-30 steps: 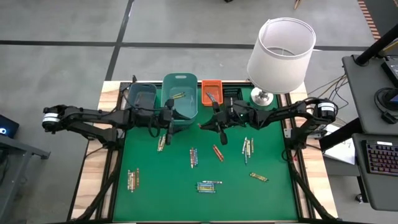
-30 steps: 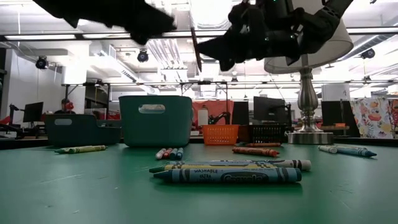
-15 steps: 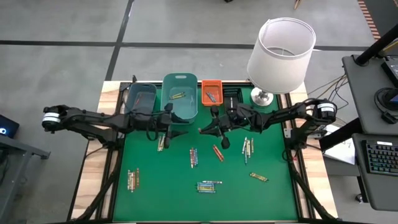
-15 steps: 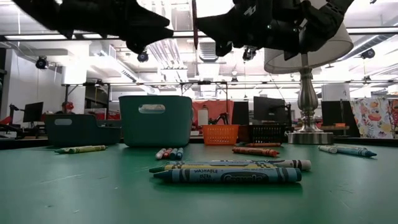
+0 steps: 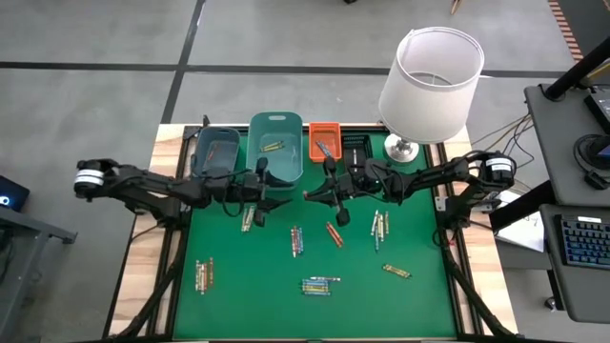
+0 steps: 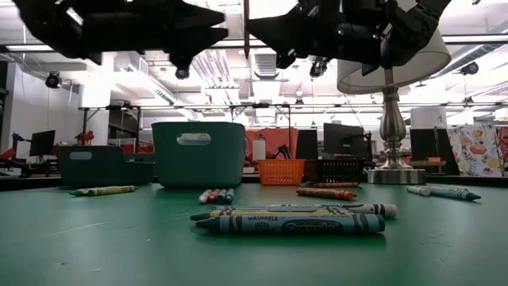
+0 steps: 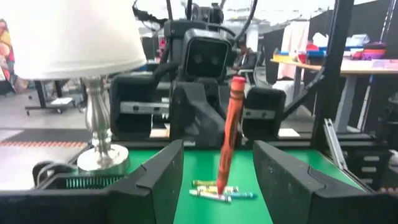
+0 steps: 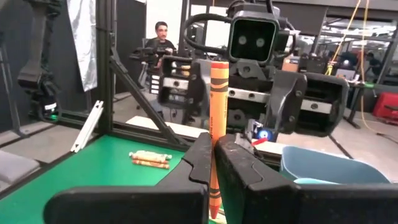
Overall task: Sort crayons
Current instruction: Put the orange crayon into the blue bin
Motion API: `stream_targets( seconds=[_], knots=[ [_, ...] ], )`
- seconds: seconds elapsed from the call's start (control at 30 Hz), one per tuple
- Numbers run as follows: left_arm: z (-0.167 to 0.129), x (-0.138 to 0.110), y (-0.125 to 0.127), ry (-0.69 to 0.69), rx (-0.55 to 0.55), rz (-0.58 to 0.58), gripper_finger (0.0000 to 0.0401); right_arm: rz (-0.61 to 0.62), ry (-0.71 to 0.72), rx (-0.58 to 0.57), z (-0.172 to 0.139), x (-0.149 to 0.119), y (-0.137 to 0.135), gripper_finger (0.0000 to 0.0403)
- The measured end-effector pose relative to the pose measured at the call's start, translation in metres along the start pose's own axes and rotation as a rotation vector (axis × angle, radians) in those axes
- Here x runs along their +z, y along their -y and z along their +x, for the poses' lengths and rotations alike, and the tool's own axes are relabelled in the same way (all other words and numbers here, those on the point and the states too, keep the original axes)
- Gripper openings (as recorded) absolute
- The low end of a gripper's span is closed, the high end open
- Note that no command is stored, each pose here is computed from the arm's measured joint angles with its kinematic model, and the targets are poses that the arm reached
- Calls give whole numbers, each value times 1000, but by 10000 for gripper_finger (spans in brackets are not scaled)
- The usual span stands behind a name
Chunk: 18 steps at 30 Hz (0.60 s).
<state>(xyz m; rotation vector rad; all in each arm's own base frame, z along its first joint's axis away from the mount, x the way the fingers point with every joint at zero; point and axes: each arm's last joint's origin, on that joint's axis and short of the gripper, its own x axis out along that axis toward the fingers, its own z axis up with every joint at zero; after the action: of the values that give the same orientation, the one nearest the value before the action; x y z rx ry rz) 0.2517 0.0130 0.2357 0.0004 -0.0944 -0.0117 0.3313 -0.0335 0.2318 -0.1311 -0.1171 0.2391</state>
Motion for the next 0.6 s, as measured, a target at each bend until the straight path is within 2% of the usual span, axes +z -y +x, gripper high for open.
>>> stream_targets(
  seconds=[0.2,0.37,0.47,0.6],
  knots=[
    [30,-6,-2,22,-3,32,176,-7,-12,-13,1,0,1,8],
    [44,-9,-3,15,-10,38,172,1,-36,-10,2,-2,1,9],
    [45,-9,-3,22,-14,50,151,-3,-36,-12,1,-2,1,9],
    [44,-9,-3,18,-16,50,93,-13,-38,-12,2,-2,1,9]
  ],
)
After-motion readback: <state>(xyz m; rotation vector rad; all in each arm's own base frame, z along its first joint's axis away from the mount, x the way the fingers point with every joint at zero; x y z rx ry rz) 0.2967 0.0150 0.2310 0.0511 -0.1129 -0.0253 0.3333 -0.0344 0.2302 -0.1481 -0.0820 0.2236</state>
